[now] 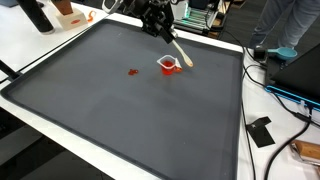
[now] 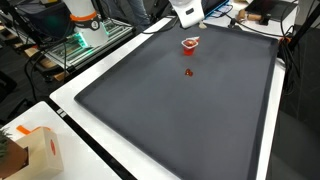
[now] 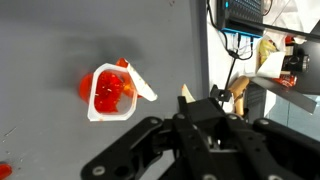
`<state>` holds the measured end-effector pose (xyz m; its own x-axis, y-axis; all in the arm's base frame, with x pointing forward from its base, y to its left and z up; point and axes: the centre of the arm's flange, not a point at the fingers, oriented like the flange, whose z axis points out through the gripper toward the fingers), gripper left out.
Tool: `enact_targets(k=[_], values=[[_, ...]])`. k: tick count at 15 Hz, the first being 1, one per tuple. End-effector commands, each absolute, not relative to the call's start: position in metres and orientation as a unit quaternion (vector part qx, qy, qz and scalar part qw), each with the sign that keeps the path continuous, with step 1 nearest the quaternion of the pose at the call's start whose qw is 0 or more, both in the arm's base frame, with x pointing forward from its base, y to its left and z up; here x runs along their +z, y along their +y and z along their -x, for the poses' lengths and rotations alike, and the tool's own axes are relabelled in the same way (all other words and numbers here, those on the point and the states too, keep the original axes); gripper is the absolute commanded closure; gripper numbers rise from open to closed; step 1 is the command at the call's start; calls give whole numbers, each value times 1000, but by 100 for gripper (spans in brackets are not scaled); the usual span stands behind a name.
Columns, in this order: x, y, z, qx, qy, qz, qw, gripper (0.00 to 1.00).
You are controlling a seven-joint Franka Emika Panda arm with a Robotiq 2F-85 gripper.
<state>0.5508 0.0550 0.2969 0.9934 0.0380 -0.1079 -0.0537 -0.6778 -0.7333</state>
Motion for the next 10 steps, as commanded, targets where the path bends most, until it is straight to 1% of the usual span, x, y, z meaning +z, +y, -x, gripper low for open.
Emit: enact_targets(k=[1,10], values=[[294,52,-547,50,11,915,401,94],[314,42,-549,41,20,923,383,94]])
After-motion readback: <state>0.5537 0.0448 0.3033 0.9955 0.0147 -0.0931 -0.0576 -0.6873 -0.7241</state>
